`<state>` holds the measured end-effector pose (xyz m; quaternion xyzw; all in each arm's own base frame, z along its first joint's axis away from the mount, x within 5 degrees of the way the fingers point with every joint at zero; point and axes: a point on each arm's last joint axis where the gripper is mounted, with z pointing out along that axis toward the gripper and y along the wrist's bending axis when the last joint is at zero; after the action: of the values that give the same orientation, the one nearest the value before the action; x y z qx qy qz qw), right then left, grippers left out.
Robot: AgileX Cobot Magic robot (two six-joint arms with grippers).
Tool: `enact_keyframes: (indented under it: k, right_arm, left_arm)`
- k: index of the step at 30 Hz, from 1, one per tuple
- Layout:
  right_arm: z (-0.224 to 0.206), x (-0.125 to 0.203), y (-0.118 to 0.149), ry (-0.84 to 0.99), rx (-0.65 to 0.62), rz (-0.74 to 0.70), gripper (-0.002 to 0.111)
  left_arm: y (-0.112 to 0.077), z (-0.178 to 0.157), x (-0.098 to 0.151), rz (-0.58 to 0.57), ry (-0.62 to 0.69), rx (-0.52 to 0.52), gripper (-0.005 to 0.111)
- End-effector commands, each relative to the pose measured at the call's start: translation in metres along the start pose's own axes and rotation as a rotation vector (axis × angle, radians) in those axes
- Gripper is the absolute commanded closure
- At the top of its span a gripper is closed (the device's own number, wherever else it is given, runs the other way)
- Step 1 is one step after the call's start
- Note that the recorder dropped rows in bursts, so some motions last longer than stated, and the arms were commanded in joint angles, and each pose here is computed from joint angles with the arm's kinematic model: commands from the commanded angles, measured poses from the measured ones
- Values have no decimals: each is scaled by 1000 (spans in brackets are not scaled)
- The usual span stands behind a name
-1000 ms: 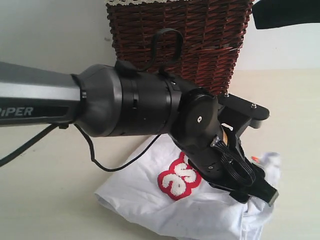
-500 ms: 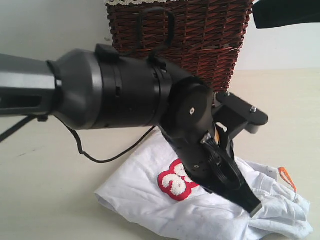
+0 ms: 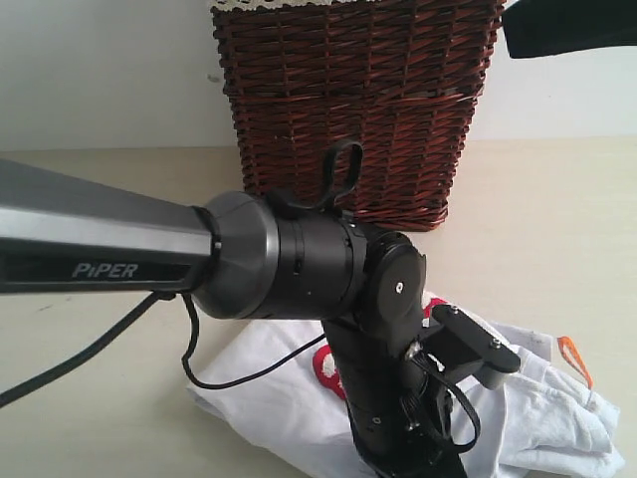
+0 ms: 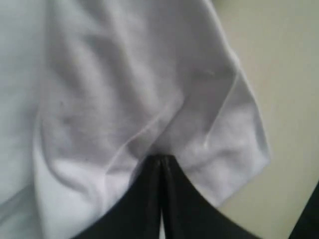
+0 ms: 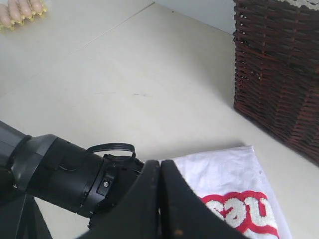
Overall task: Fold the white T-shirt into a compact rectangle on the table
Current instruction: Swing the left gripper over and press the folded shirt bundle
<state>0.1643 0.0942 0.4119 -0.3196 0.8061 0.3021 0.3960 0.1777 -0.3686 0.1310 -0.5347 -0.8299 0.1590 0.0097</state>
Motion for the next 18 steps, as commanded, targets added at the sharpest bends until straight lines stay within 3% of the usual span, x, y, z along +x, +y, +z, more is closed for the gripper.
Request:
enact_keyframes:
  k: [1,7,11,18]
  right_arm:
    - [-1,0,0,-7,0,-5,108]
    - [-1,0,0,-7,0,-5,108]
    - [-1,0,0,-7,0,-5,108]
    - [-1,0,0,-7,0,-5,108]
  left_arm:
    - [-2,-4,-2,18,-20,3,106]
    - [-13,-47,-13,97,-154,-18,106]
    - [-13,-70,-19,138,-269,-109,107]
    - [7,-41,-27,78,-286,-198,107]
